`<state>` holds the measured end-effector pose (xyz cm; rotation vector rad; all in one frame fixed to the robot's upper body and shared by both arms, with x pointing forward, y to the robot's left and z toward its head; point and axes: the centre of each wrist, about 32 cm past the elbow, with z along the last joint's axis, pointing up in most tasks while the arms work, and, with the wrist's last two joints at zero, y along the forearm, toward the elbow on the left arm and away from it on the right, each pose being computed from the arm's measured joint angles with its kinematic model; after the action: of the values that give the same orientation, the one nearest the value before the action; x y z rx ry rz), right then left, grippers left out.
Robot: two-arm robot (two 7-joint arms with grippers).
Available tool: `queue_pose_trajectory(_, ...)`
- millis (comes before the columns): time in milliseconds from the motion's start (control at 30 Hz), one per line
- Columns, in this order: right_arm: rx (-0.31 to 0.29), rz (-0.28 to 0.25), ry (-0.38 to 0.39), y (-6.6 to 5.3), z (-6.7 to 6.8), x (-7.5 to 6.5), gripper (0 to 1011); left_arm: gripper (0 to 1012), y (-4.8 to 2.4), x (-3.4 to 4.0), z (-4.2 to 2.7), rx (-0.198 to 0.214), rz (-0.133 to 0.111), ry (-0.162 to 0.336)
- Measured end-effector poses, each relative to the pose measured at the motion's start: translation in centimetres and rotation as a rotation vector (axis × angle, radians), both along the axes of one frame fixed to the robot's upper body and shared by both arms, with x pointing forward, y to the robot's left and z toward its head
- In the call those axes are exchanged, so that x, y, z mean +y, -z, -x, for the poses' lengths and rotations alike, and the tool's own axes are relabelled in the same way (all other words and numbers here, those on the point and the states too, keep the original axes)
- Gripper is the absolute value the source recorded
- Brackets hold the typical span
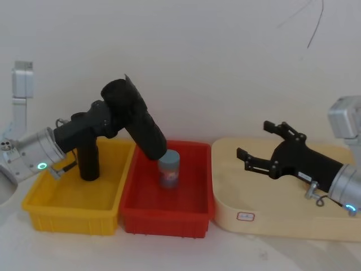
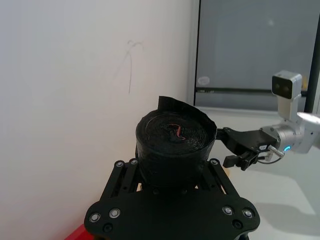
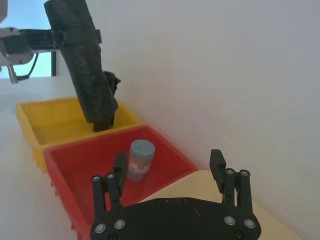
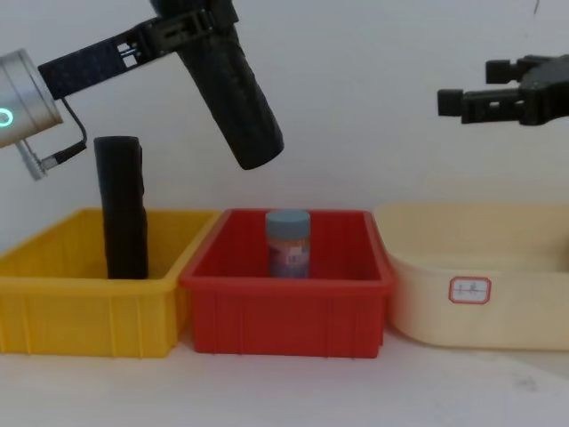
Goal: Pick up the garbage bag with the one hand and transfer it to the other hand.
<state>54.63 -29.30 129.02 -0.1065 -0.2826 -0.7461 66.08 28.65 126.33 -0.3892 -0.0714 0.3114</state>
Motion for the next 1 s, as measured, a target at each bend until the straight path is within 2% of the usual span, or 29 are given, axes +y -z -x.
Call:
queue_pose_trajectory(200, 0.023, 0.033, 0.010, 0.2, -1.0, 0.8, 1000, 433, -0.29, -0.24, -0.55, -0.010, -0.045, 0.001)
queue_pose_trajectory(400, 0.035, 0.051, 0.019, 0.4, -1.6, 1.2, 1000, 433, -0.48, -0.38, -0.89, -0.016, -0.073, 0.001)
queue_pose_trajectory(700, 0.041, 0.057, 0.014, 0.5, -1.9, 1.4, 1000, 433, -0.61, -0.46, -1.14, -0.020, -0.094, 0.001)
queue_pose_trajectory(1000, 0.055, 0.057, -0.053, 0.3, -2.2, 2.1, 1000, 433, -0.71, -0.49, -1.29, -0.024, -0.105, 0.001)
